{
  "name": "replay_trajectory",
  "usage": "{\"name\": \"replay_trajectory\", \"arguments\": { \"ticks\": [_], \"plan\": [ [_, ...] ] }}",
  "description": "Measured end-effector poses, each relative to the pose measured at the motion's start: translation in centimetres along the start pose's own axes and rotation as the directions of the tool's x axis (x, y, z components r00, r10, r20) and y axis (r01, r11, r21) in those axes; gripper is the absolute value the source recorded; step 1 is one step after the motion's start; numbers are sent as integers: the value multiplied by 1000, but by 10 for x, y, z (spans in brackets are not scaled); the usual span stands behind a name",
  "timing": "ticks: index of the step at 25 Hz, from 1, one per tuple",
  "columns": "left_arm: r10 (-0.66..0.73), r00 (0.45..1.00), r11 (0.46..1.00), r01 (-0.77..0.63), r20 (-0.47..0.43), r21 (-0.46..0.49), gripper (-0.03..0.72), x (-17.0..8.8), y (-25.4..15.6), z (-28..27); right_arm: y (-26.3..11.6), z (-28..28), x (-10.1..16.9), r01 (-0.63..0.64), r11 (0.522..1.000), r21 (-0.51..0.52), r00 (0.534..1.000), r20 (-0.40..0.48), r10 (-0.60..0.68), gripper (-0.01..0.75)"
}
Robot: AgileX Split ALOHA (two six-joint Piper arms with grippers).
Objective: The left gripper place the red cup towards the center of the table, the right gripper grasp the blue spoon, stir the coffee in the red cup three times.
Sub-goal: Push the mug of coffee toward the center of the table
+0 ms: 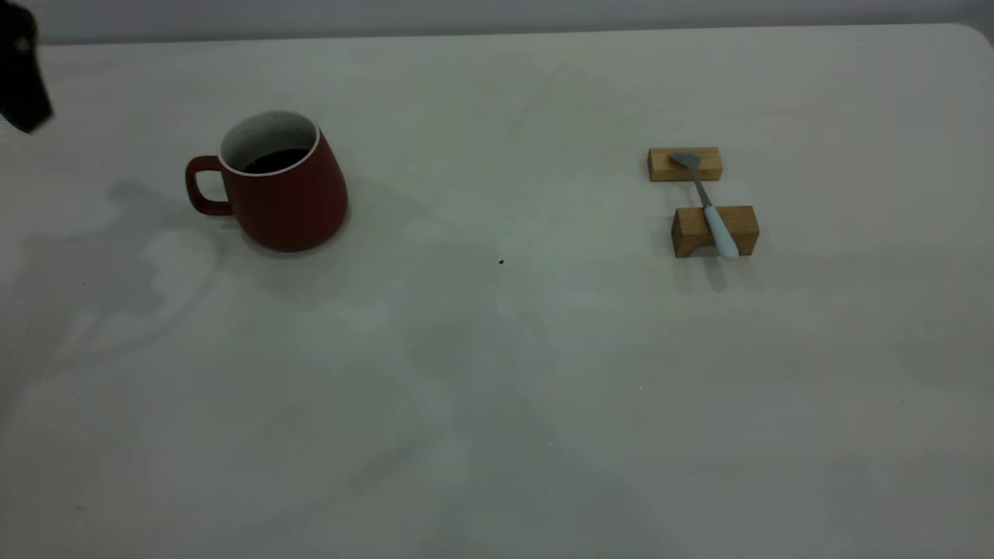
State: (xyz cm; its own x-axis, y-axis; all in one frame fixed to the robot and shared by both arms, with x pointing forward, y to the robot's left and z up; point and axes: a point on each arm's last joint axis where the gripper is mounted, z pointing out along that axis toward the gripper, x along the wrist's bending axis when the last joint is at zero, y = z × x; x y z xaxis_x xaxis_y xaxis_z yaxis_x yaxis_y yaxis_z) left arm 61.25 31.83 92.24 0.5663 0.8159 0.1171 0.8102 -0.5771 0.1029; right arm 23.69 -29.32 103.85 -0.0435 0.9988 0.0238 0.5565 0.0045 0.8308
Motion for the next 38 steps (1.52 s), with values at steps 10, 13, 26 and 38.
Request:
{"name": "replay_trajectory", "arguments": {
  "ticks": [10, 13, 26, 38],
  "plan": [
    [444, 896, 895, -443, 13, -55, 551, -3, 22, 62, 0, 0, 0, 0, 1000, 0, 1000, 0, 0, 237],
    [516, 857, 852, -512, 4, -110, 551, -7, 28, 72, 0, 0, 0, 0, 1000, 0, 1000, 0, 0, 237],
    [627, 779, 757, -602, 24, -255, 551, -7, 60, 114, 0, 0, 0, 0, 1000, 0, 1000, 0, 0, 237],
    [732, 681, 644, -683, 19, -344, 551, -65, 117, 122, 0, 0, 0, 0, 1000, 0, 1000, 1, 0, 237]
  ]
}}
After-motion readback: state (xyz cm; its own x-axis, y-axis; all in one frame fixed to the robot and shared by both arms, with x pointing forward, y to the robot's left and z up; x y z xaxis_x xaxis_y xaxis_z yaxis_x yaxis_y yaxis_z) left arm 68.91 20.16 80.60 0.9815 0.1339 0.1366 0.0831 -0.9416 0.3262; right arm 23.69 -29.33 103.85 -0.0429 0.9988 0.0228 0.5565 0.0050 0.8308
